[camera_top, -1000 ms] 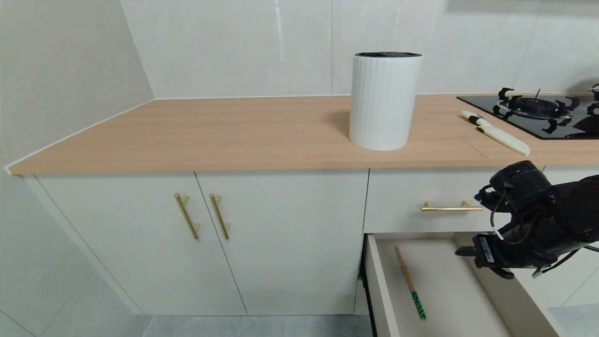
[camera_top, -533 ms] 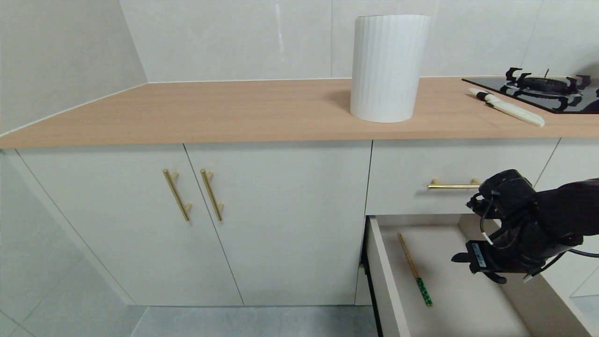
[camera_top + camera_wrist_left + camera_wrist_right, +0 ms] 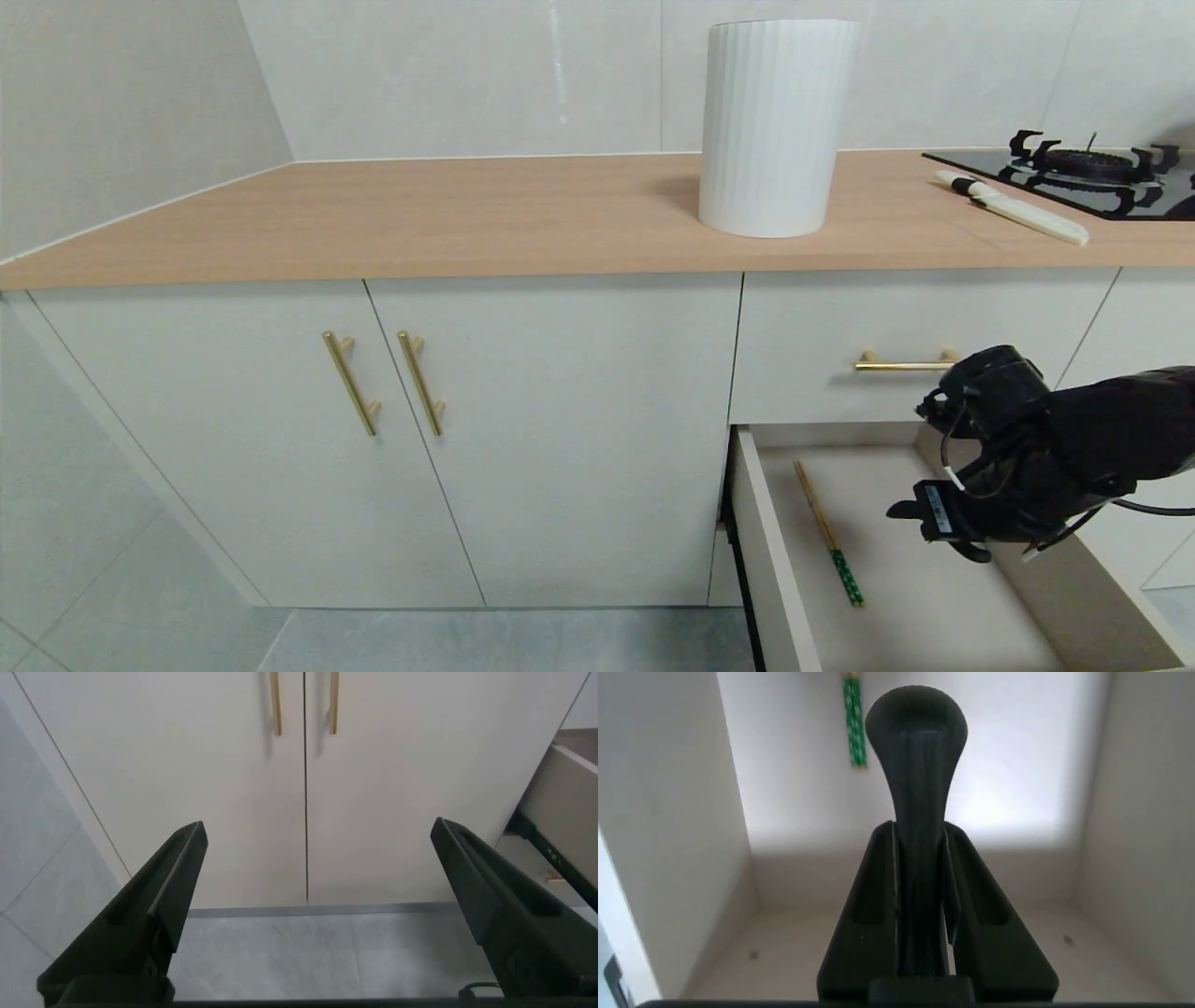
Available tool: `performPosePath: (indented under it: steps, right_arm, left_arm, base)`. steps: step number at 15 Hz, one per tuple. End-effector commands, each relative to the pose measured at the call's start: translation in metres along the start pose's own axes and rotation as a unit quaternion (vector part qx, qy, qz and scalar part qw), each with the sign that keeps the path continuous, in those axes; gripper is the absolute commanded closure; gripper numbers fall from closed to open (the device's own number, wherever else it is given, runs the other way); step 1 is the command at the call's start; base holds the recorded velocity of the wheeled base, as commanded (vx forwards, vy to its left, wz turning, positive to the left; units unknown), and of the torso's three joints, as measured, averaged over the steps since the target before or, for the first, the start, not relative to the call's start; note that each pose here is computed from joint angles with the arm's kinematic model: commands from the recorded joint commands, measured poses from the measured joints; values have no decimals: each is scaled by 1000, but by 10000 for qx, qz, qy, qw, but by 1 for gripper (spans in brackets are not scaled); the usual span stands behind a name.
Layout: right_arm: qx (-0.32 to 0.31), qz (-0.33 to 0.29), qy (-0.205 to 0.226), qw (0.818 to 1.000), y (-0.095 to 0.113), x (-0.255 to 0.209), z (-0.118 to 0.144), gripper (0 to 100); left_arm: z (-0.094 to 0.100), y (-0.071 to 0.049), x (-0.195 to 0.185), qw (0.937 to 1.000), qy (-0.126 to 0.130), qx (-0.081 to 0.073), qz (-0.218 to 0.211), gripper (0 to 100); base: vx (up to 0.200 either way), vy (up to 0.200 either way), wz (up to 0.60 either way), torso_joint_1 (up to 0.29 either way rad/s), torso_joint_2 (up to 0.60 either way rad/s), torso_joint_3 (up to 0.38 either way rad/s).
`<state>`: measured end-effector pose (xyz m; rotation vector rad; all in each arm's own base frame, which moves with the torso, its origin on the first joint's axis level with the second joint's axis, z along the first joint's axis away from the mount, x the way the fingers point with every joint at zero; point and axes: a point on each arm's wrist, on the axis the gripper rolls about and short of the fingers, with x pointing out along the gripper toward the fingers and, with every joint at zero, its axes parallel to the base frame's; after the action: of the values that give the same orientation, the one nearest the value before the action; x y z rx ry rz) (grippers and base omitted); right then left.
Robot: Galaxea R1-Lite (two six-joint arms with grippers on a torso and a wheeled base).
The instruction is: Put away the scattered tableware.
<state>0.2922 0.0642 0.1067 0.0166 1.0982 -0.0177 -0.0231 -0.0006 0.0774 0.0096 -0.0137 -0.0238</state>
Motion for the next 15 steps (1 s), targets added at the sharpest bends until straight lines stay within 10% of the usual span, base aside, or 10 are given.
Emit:
performPosePath:
  steps: [1,15]
  right_arm:
    - [-135,3,78,9999,5,28,-3,100]
    - [-357,-165,-273,9989,-16,131,0,100]
  left_arm:
    - [0,0,0,10000,-1,-1,-4,0]
    - [0,0,0,10000,-1,-1,4,0]
  base:
    - [0,0,0,0,0,0]
    - [0,0,0,0,0,0]
